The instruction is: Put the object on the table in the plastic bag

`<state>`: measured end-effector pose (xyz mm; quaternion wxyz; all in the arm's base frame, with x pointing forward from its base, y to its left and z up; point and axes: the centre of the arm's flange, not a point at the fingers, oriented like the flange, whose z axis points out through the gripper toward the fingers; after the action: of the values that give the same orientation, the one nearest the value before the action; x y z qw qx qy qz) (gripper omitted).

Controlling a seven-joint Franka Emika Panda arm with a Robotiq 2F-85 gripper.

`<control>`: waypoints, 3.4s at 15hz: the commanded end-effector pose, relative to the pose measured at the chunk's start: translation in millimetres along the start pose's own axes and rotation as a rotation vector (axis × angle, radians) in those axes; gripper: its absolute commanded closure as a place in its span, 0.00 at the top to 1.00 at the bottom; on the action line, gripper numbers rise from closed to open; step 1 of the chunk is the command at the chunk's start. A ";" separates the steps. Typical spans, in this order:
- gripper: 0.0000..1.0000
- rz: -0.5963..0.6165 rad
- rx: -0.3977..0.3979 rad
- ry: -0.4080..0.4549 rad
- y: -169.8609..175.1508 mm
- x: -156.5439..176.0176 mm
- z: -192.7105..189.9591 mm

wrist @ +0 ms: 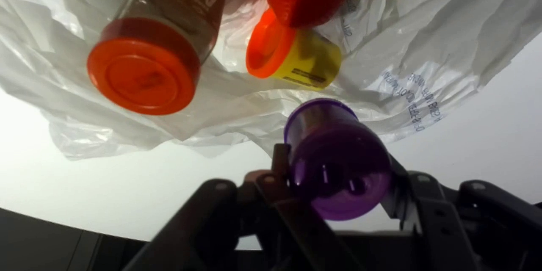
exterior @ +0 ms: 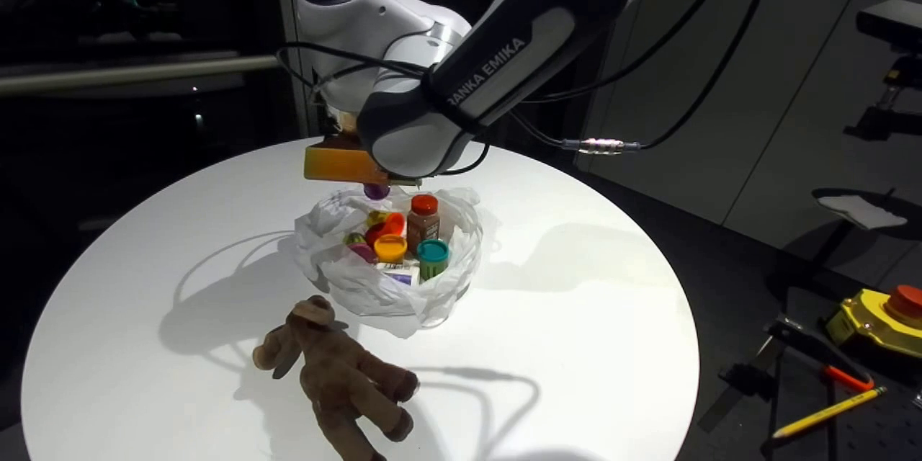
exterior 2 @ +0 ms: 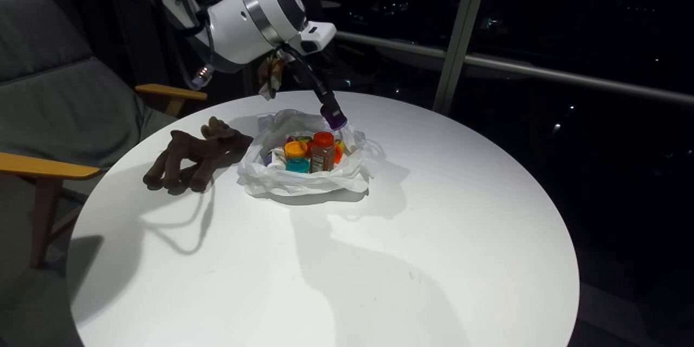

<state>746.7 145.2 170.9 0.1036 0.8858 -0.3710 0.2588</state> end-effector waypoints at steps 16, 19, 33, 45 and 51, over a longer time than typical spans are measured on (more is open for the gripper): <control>1.00 -0.292 0.219 -0.500 3.9 -91.1 -140.2; 1.00 -0.451 0.129 -0.567 4.5 -137.3 -150.2; 1.00 -0.808 0.296 -0.501 24.2 -147.6 -84.4; 1.00 -0.823 0.448 -0.705 8.3 -225.2 -90.3; 1.00 -0.826 0.453 -0.677 -6.8 -270.9 -69.8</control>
<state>559.5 324.9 100.3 -0.1154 0.9903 0.0604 -0.0483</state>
